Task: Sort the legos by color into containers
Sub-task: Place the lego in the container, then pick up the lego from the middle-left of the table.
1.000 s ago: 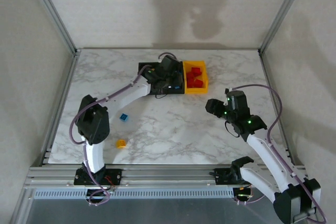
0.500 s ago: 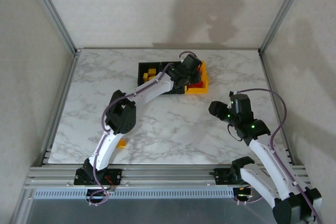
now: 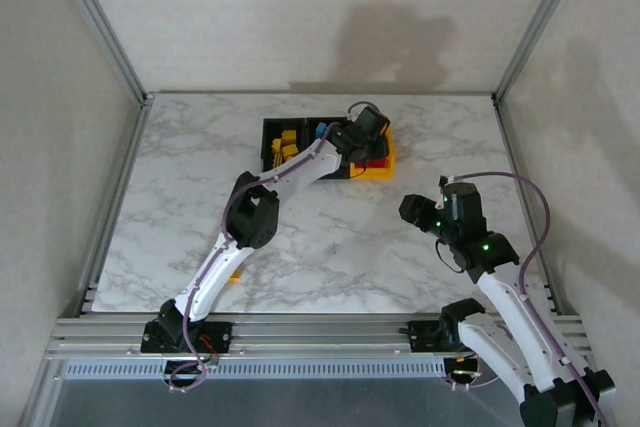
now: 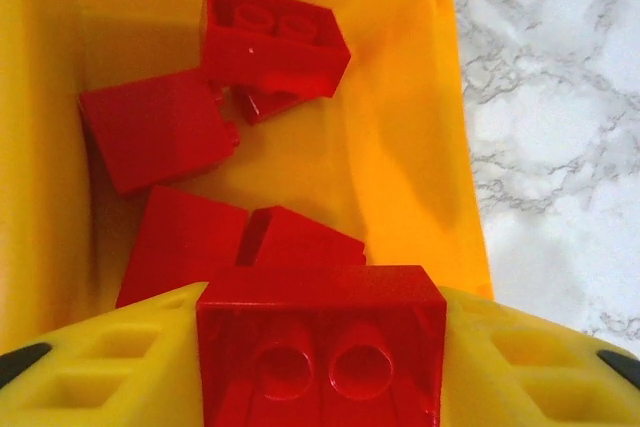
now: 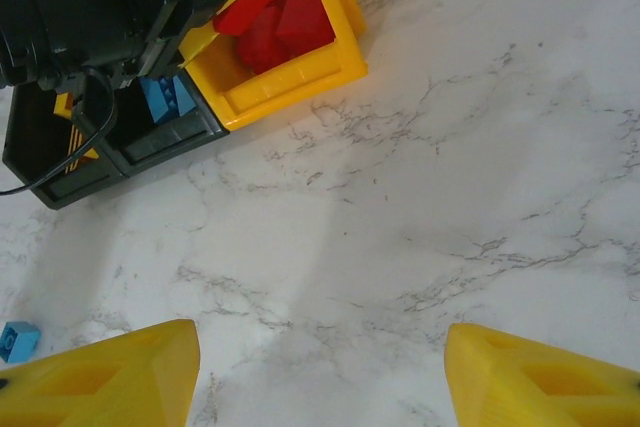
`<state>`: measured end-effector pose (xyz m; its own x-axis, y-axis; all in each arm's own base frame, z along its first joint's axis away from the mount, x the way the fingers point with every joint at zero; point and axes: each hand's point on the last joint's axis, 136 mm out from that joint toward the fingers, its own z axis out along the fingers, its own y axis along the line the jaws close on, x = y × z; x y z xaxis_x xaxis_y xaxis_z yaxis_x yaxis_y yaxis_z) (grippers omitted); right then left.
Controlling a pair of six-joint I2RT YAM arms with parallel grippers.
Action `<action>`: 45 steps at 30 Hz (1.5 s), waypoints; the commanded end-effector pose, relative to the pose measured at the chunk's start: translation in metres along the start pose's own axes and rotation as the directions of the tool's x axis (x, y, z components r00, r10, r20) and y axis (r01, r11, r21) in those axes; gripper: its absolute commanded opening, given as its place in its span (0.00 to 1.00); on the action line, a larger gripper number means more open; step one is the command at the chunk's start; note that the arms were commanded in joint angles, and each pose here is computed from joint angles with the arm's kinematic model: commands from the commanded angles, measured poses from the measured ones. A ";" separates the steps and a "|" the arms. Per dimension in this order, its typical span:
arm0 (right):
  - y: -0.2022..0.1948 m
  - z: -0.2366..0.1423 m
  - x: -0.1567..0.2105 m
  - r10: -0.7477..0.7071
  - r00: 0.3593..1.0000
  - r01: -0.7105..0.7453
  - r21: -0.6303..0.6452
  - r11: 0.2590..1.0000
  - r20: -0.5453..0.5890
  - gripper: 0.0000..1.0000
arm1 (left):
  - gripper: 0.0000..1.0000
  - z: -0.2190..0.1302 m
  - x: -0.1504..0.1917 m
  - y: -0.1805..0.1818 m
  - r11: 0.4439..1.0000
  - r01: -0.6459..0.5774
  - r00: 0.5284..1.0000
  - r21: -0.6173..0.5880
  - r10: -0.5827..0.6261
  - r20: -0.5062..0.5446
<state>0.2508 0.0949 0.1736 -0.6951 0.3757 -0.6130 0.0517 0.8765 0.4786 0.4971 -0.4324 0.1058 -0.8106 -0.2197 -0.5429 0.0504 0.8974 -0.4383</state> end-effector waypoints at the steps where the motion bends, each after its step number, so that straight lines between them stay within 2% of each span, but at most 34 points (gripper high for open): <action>1: -0.003 -0.001 0.004 0.013 1.000 -0.013 0.003 1.000 -0.013 0.65 | 0.58 -0.005 -0.022 -0.002 0.999 0.033 0.999 0.036 -0.035 0.029; 6: -0.002 -0.002 0.003 0.012 1.000 -0.012 -0.001 1.000 -0.008 0.65 | 0.66 -0.014 -0.028 -0.008 0.998 0.029 0.999 0.050 -0.030 0.037; 12: 0.003 -0.005 0.001 0.000 1.000 0.000 -0.028 1.000 -0.001 0.65 | 0.66 -0.039 -0.035 -0.022 0.997 0.011 0.998 0.077 -0.015 0.053; 17: 0.023 -0.013 -0.006 -0.044 0.999 0.046 -0.119 0.992 0.022 0.66 | 0.66 -0.082 -0.033 -0.037 0.995 -0.035 0.997 0.099 0.028 0.067; 22: 0.040 -0.016 -0.011 -0.089 0.996 0.092 -0.193 0.977 0.028 0.67 | 0.66 -0.133 -0.029 -0.035 0.991 -0.079 0.993 0.108 0.069 0.091; 27: 0.069 -0.014 -0.006 -0.159 0.987 0.156 -0.283 0.946 0.015 0.68 | 0.67 -0.176 -0.016 0.004 0.996 -0.085 0.991 0.039 0.080 0.111; 33: 0.112 -0.005 0.011 -0.291 0.957 0.279 -0.356 0.892 0.022 0.69 | 0.68 -0.221 0.010 0.079 0.998 -0.004 0.991 -0.067 0.013 0.133; 39: 0.158 0.008 0.039 -0.445 0.895 0.416 -0.441 0.796 0.041 0.68 | 0.67 -0.244 0.046 0.164 0.971 0.172 0.979 -0.167 -0.149 0.142; 45: 0.195 0.025 0.062 -0.552 0.833 0.500 -0.478 0.722 0.038 0.67 | 0.67 -0.254 0.073 0.225 0.903 0.362 0.929 -0.230 -0.329 0.170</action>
<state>0.2247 0.2784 0.1902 -0.6625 -0.1562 -0.7326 -0.5974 0.7002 0.3910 0.3070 -0.1688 0.1572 -0.7215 -0.4605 -0.5171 -0.2709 0.8750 -0.4013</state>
